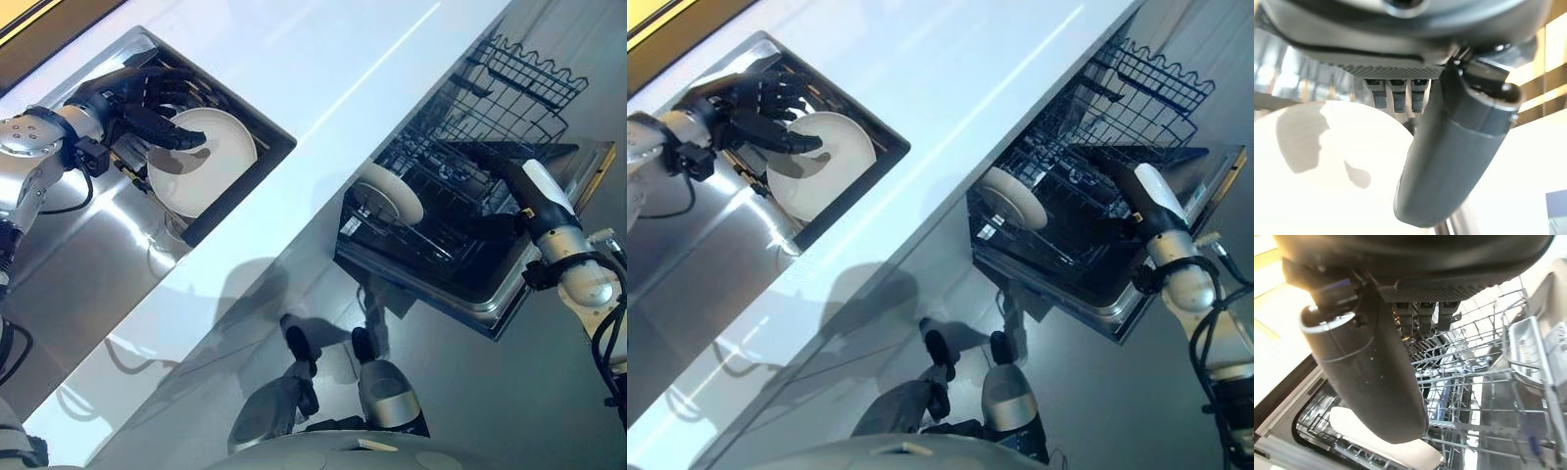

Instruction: Pick up plates and place into dishwasher.

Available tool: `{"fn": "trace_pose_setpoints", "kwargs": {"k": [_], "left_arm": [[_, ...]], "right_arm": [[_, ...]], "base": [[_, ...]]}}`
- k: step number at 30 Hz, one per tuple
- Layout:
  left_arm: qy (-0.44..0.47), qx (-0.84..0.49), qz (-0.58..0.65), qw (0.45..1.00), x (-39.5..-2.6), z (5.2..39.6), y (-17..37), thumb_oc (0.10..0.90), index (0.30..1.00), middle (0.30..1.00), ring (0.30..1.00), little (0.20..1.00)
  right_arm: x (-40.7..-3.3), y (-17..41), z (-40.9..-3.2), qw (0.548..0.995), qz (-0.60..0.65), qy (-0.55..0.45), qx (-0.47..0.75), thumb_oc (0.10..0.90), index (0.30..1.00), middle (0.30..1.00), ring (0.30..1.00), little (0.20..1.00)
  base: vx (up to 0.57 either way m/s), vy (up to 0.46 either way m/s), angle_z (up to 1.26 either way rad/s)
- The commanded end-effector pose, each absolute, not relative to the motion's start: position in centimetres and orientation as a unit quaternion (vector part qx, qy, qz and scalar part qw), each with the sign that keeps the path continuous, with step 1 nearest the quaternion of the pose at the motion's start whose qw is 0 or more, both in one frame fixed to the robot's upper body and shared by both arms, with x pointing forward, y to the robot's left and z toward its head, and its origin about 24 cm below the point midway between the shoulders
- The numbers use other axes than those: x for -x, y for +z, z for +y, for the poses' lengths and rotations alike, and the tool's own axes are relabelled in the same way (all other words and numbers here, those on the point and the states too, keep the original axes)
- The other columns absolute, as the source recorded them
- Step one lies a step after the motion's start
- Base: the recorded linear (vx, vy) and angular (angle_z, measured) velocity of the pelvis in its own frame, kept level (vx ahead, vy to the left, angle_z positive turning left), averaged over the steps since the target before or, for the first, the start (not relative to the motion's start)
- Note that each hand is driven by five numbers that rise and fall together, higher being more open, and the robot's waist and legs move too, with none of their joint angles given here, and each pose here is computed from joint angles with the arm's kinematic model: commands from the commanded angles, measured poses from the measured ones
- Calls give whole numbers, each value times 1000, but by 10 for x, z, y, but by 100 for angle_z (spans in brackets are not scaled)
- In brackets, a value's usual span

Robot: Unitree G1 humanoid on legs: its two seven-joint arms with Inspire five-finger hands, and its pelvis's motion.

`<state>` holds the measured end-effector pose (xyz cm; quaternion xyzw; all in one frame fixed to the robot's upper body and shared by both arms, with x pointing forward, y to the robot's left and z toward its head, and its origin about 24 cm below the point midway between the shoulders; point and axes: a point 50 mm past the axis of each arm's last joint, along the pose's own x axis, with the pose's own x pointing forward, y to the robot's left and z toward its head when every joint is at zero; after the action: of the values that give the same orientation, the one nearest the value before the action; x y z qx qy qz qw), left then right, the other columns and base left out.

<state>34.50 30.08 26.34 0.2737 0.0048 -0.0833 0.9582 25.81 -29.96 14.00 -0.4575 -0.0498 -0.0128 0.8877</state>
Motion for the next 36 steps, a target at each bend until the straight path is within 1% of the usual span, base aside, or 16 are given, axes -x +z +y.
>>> {"fn": "trace_pose_setpoints", "kwargs": {"k": [1,7,9,16,21,28,36], "left_arm": [[-50,-282,-109,952,-340,299,316,800,900,900,900,900],[-57,-281,-97,953,-342,298,307,800,900,900,900,900],[-56,-271,-86,957,-342,302,297,800,900,900,900,900],[-41,-255,-68,964,-340,317,289,800,900,900,900,900],[-25,-247,-62,967,-339,325,288,800,900,900,900,900],[-12,-238,-72,969,-340,329,289,800,900,900,900,900],[25,-231,-70,970,-340,341,284,800,900,900,900,900]], "right_arm": [[-250,189,-296,870,-164,-25,465,800,900,900,900,900],[-251,189,-294,871,-163,-23,463,800,900,900,900,900],[-251,187,-295,871,-155,-19,466,800,900,900,900,900],[-250,186,-297,868,-146,-19,475,800,900,900,900,900],[-249,186,-299,865,-143,-14,480,800,900,900,900,900],[-250,184,-297,864,-141,-7,483,800,900,900,900,900],[-253,184,-296,858,-132,7,496,800,900,900,900,900]], "base": [[-15,-39,-1],[0,0,0],[42,-1,2],[0,0,0],[0,0,0],[16,16,0],[39,44,0]]}}
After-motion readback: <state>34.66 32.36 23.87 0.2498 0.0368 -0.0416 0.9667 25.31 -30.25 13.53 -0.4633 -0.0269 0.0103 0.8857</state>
